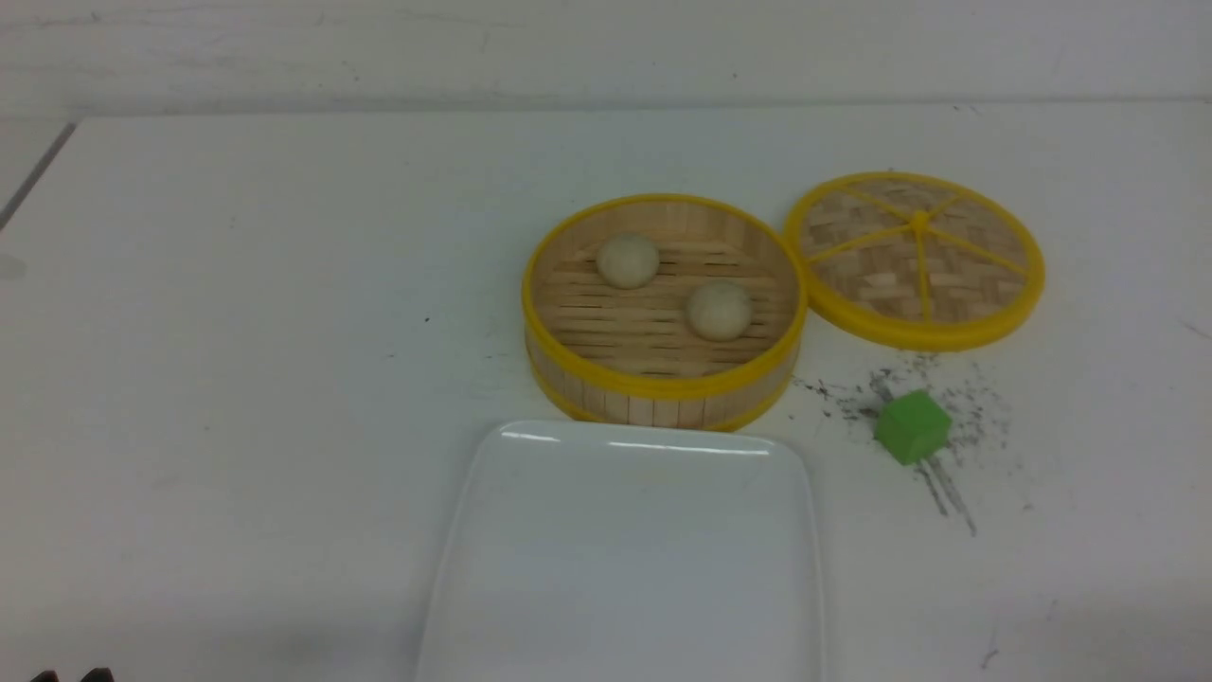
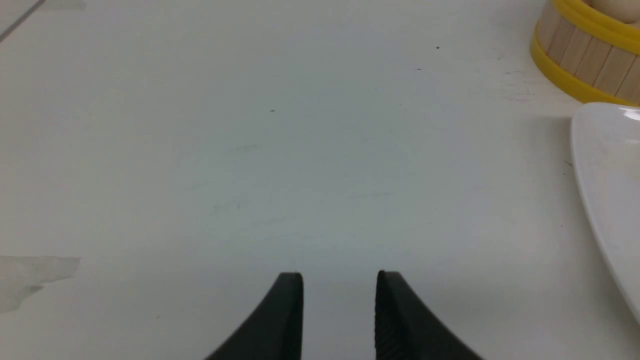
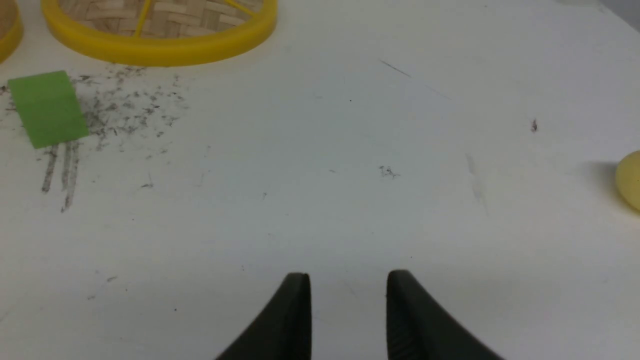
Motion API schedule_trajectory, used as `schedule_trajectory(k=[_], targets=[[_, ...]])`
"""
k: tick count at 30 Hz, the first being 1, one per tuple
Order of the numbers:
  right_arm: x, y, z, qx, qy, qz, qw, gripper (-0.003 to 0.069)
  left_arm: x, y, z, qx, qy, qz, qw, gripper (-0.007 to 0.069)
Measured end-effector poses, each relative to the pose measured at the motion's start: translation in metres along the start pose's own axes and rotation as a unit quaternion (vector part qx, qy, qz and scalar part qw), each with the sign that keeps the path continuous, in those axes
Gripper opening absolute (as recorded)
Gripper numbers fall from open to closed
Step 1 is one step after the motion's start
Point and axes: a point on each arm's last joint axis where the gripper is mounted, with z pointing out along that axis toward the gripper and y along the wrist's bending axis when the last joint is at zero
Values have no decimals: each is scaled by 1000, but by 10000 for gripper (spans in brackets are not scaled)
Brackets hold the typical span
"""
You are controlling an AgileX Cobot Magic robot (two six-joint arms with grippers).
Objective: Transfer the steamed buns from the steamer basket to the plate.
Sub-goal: Use the right arm to grab the steamed stuffed bun that is closest to it
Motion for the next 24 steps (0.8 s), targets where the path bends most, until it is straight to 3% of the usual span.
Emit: schedule_trajectory(k=[13, 18, 24], targets=[[0, 0, 0, 0, -2, -2, 1000, 240, 0, 0, 0, 0, 0, 0, 1000, 241], [-5, 2, -1, -13, -21, 37, 999, 240, 0, 0, 0, 0, 0, 0, 1000, 241], [-55, 2, -25, -36, -113, 89, 989, 240, 0, 0, 0, 0, 0, 0, 1000, 241]])
